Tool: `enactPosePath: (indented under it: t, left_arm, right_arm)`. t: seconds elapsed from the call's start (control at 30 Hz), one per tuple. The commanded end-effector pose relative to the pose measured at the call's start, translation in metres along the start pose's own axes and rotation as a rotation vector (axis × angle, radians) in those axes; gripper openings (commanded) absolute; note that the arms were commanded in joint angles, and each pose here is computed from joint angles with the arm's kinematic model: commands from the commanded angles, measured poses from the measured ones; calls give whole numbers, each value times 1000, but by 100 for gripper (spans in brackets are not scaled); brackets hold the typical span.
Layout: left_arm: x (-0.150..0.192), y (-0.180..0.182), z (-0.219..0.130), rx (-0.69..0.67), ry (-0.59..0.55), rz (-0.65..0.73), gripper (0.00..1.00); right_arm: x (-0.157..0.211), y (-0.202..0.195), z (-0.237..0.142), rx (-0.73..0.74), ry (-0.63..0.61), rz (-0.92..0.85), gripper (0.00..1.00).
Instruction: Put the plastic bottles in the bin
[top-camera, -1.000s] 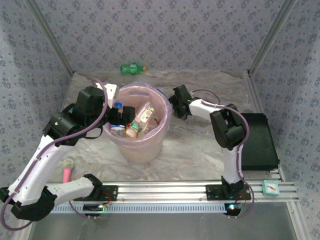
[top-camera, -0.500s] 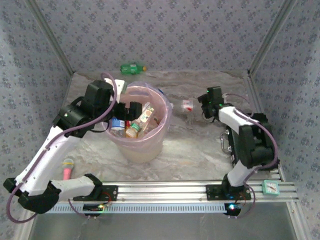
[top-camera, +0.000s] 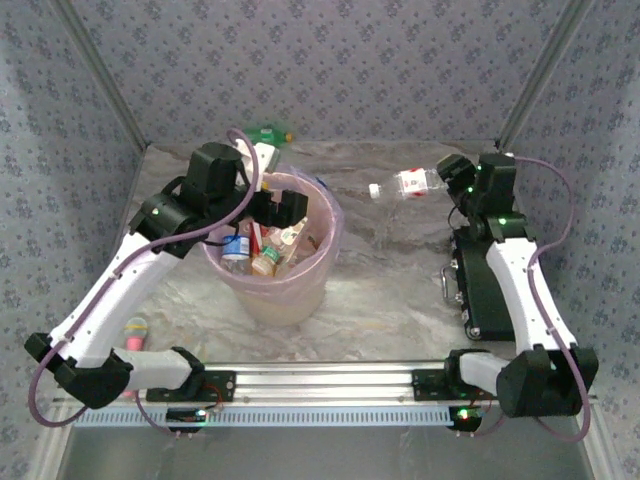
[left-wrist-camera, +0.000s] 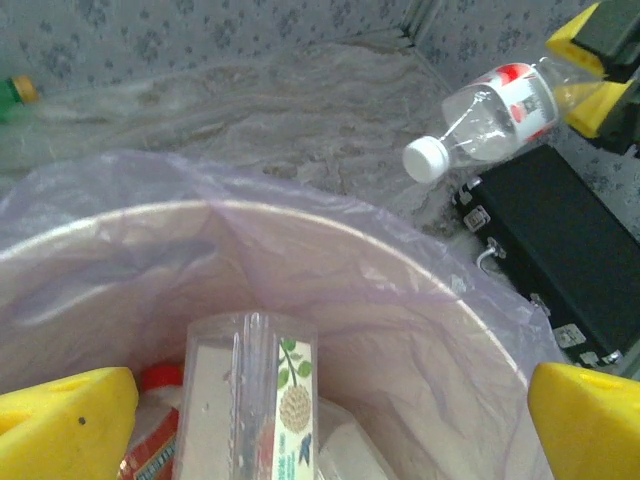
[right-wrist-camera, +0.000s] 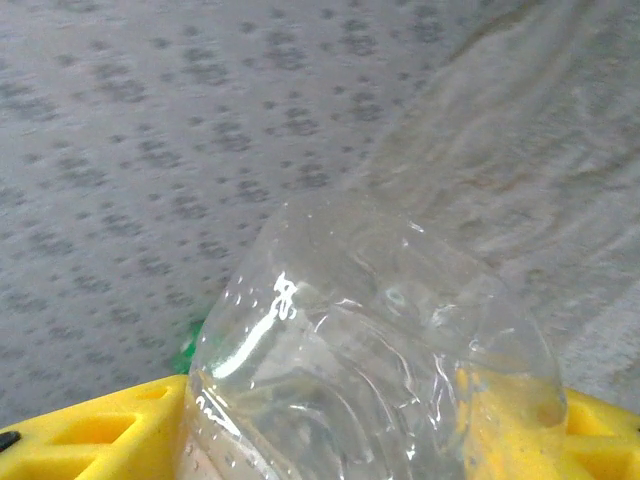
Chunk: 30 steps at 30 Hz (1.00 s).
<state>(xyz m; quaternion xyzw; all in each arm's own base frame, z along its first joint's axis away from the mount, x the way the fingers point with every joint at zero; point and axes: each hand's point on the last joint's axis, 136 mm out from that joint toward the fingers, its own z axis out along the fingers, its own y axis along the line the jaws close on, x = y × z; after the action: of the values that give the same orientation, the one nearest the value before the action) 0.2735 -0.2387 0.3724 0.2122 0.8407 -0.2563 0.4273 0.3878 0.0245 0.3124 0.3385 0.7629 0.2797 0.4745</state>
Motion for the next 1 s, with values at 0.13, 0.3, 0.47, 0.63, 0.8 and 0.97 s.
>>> enactPosePath:
  t: [0.13, 0.3, 0.47, 0.63, 0.8, 0.97]
  left_arm:
    - [-16, -12, -8, -2, -106, 230, 100]
    - [-15, -34, -7, 84, -130, 276, 100]
    - [-24, -43, -21, 118, -172, 253, 100]
    - [-22, -26, -31, 26, -157, 201, 99]
    - [-1, -17, -32, 1, -106, 131, 95]
    - [23, 4, -33, -82, -76, 78, 85]
  right_arm:
    - [16, 121, -46, -333, 91, -270, 55]
    - [62, 194, -81, -527, 93, -473, 55]
    - [116, 231, -85, -637, 222, -568, 55]
    - [165, 245, -79, -688, 356, -591, 56]
    - [215, 252, -77, -722, 483, -613, 56]
    - [260, 248, -76, -716, 585, -654, 56]
